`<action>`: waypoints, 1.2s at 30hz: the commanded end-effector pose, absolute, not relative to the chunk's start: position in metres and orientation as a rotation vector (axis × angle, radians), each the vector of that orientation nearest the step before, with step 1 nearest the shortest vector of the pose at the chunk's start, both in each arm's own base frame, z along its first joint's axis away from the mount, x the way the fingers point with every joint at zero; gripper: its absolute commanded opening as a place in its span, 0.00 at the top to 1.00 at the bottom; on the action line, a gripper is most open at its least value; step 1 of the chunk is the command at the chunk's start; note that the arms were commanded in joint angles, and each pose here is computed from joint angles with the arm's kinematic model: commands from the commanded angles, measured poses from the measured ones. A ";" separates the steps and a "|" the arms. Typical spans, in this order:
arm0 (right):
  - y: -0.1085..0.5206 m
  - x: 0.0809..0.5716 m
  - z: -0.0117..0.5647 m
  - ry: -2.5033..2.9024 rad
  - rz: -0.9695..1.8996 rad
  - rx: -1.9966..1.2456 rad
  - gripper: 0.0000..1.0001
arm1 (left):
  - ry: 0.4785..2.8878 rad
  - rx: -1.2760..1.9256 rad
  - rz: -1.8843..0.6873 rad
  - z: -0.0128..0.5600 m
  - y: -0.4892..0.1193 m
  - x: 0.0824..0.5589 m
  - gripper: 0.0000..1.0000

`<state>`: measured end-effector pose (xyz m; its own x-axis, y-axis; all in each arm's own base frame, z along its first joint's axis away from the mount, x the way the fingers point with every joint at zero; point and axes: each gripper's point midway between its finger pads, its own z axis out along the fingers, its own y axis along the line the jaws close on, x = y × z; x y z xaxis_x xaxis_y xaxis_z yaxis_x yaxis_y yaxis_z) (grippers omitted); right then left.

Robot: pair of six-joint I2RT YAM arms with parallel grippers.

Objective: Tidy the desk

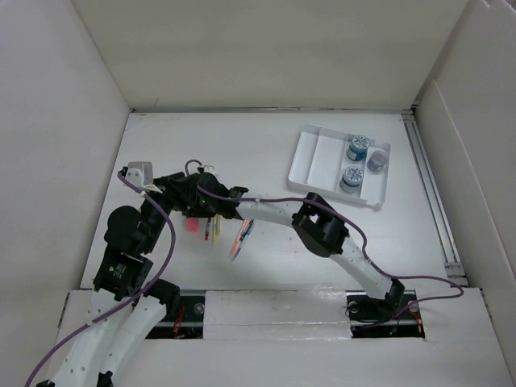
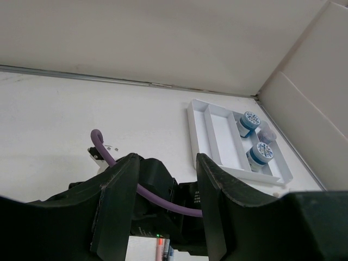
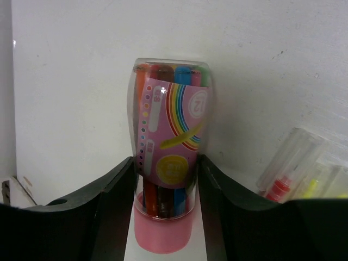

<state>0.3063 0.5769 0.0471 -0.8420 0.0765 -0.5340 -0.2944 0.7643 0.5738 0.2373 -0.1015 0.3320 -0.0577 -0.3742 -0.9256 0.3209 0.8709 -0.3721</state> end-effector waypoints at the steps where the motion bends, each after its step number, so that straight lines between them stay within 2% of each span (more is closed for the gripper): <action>1: 0.575 0.301 0.048 2.420 0.929 -0.134 0.73 | 1.462 -0.039 -0.596 0.351 -0.103 0.234 0.58; 4: 0.577 0.305 0.068 2.390 1.047 -0.102 0.80 | 1.467 -0.039 -0.595 0.350 -0.103 0.234 0.58; 6: 0.579 0.301 0.088 2.354 1.169 -0.103 0.81 | 1.465 -0.039 -0.596 0.351 -0.103 0.234 0.58; 7: 0.582 0.308 0.126 2.244 1.279 -0.081 0.81 | 1.469 -0.039 -0.595 0.350 -0.103 0.235 0.58; 9: 0.576 0.303 0.131 2.224 1.335 -0.088 0.81 | 1.467 -0.041 -0.594 0.350 -0.103 0.234 0.58; 17: 0.544 0.324 0.230 1.988 1.490 -0.076 0.81 | 1.476 -0.044 -0.586 0.348 -0.102 0.237 0.57; 24: 0.456 0.381 0.248 1.904 1.367 0.074 0.81 | 1.488 -0.042 -0.581 0.345 -0.103 0.240 0.57; 26: 0.427 0.394 0.233 1.925 1.296 0.109 0.81 | 1.491 -0.043 -0.579 0.345 -0.104 0.241 0.57; 31: 0.325 0.445 0.217 1.937 0.988 0.259 0.80 | 1.500 -0.041 -0.575 0.342 -0.104 0.242 0.57; 36: 0.237 0.470 0.189 1.975 0.736 0.431 0.80 | 1.503 -0.037 -0.575 0.342 -0.105 0.243 0.57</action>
<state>0.4661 0.2679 0.1707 -0.5606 0.5660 -0.6044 -0.0193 0.7208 0.6929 0.2434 -0.1042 0.3246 -0.0846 -0.3629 -0.9280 0.3117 0.8749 -0.3706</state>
